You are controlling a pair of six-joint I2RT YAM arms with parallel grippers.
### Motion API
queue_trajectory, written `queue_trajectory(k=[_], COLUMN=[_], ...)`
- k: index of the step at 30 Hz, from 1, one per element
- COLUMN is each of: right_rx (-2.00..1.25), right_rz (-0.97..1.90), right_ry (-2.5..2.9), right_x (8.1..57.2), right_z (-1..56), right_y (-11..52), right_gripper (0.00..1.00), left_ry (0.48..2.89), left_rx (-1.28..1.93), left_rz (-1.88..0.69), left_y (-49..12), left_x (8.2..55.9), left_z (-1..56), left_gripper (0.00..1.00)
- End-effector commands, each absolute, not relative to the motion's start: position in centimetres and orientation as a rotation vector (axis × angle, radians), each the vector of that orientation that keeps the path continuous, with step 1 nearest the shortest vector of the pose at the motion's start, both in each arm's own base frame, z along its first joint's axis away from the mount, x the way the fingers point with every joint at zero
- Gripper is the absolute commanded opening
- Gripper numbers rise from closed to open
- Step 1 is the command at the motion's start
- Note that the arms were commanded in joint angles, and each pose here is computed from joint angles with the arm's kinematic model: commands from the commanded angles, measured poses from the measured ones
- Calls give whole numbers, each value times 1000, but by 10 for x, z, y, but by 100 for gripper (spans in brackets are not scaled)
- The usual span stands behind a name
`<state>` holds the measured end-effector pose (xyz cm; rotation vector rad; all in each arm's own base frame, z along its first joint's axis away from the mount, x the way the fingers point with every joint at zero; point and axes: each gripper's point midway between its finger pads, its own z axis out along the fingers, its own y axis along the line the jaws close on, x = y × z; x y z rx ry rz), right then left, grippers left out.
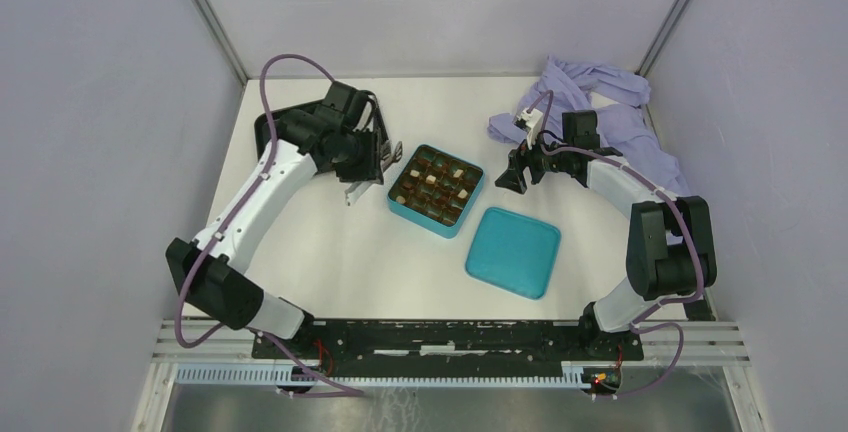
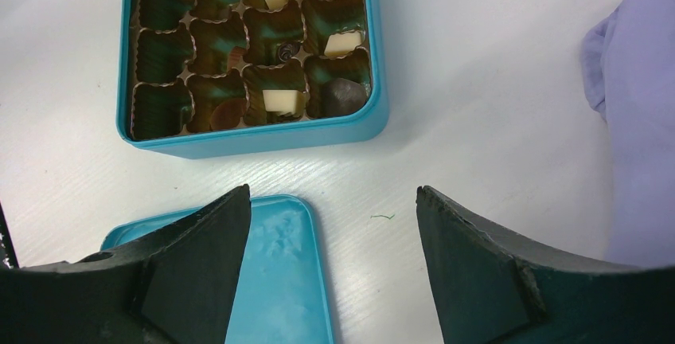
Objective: Pack the chocolate
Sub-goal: Place the fake chocolate in the packing box, then pick up the fake chocolate from the plate.
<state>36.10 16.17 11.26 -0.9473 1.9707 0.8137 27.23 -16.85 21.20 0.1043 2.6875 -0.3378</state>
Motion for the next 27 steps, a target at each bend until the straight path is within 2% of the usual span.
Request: queue_trajectory(k=[1,7,13,27], right_rx=[-971,-970,-971,-970], right_rz=[824,822,820,826], right_ry=[1911,1908,1908,1924], right_x=[366,365,366,367], right_z=[127,127,127,122], right_y=[166,166,165,166], right_gripper=[82,82,82,82], left_ry=[2516,2487,2560,2688], left_rx=[-49,-160,-120,-158], left_rz=[-405,-438,-418,-246], left_y=[-147,-103,-93,-72], left_x=[315,351,370,368], left_z=[240,232,206,173], left_gripper=[40,39,40,42])
